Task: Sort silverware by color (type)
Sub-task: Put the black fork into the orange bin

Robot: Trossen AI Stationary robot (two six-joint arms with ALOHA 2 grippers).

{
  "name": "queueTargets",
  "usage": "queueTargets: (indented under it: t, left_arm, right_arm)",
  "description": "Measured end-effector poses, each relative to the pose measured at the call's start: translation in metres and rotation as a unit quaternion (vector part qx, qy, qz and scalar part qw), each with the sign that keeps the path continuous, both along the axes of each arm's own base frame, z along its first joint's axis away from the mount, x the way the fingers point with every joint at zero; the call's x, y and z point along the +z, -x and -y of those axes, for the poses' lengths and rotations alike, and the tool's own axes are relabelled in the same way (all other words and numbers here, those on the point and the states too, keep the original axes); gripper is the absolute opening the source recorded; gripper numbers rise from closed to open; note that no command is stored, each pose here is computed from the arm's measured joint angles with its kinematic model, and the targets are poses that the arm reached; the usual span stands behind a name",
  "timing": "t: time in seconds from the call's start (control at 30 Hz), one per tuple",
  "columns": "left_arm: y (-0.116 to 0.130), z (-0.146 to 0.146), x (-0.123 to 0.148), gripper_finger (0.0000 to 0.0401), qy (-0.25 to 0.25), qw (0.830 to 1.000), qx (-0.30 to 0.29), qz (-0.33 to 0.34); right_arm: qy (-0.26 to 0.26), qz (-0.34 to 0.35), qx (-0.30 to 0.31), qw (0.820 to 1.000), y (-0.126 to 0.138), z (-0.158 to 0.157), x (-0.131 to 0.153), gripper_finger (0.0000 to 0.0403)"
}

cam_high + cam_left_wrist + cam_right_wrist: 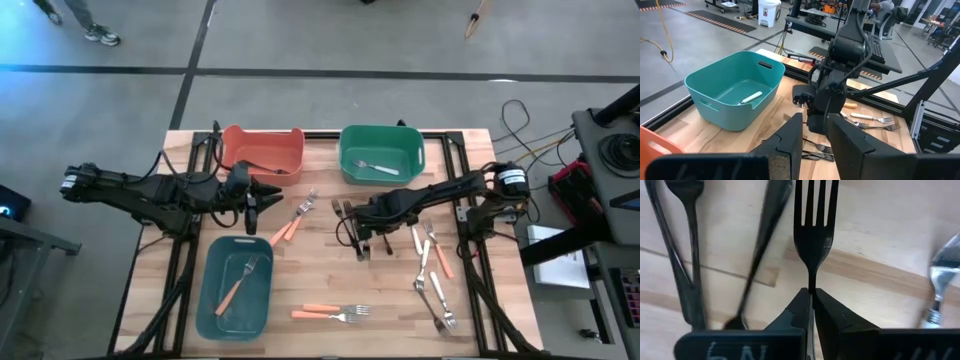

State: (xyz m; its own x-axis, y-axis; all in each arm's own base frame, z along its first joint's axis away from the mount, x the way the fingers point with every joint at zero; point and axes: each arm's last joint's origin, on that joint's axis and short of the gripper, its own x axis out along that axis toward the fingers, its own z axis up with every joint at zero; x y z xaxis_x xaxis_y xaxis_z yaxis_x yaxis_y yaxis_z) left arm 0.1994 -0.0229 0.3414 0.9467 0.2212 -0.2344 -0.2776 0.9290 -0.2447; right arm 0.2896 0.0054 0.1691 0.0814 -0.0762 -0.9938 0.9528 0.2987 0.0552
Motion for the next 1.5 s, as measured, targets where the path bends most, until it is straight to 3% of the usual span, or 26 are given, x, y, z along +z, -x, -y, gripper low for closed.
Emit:
queueTargets:
  t: [0.2,0.37,0.5,0.63,0.73,0.83,0.97,1.2,1.33,1.5]
  left_arm:
    - [-0.001,0.001,0.004,0.0077,0.009,1.000,-0.013,0.023]
    - [-0.003,0.004,0.013,0.0077,0.018,0.995,-0.069,0.064]
    - [-0.004,0.006,0.017,0.0077,0.020,0.992,-0.085,0.089]
    - [-0.006,0.005,0.022,0.0077,0.011,0.990,-0.082,0.113]
    - [-0.008,0.002,0.025,0.0077,0.009,0.989,-0.067,0.133]
    - [-0.012,-0.003,0.026,0.0078,0.012,0.988,-0.034,0.147]
    - [-0.024,-0.009,0.024,0.0097,0.020,0.987,-0.014,0.160]
    - [-0.045,-0.018,0.012,0.0171,0.021,0.987,0.023,0.156]
    - [-0.052,-0.026,0.007,0.0208,0.016,0.988,0.053,0.146]
    - [-0.062,-0.032,0.004,0.0226,0.019,0.986,0.030,0.163]
  right_arm:
    - [0.011,0.073,0.044,0.996,0.005,-0.003,0.037,0.0009]
    - [0.061,0.189,0.110,0.974,0.002,-0.004,0.080,0.0009]
    - [0.141,0.308,0.158,0.927,-0.010,-0.002,0.112,0.0009]
    - [0.234,0.413,0.200,0.857,-0.025,0.005,0.140,0.0009]
    - [0.294,0.452,0.231,0.810,-0.034,0.010,0.156,0.0009]
    - [0.330,0.476,0.251,0.776,-0.039,0.018,0.166,0.0009]
    - [0.338,0.496,0.282,0.748,-0.040,0.027,0.178,0.0009]
    - [0.354,0.506,0.323,0.718,-0.040,0.028,0.192,0.0009]
    - [0.353,0.508,0.327,0.714,-0.040,0.027,0.194,0.0009]
    - [0.349,0.509,0.335,0.712,-0.040,0.027,0.193,0.0009]
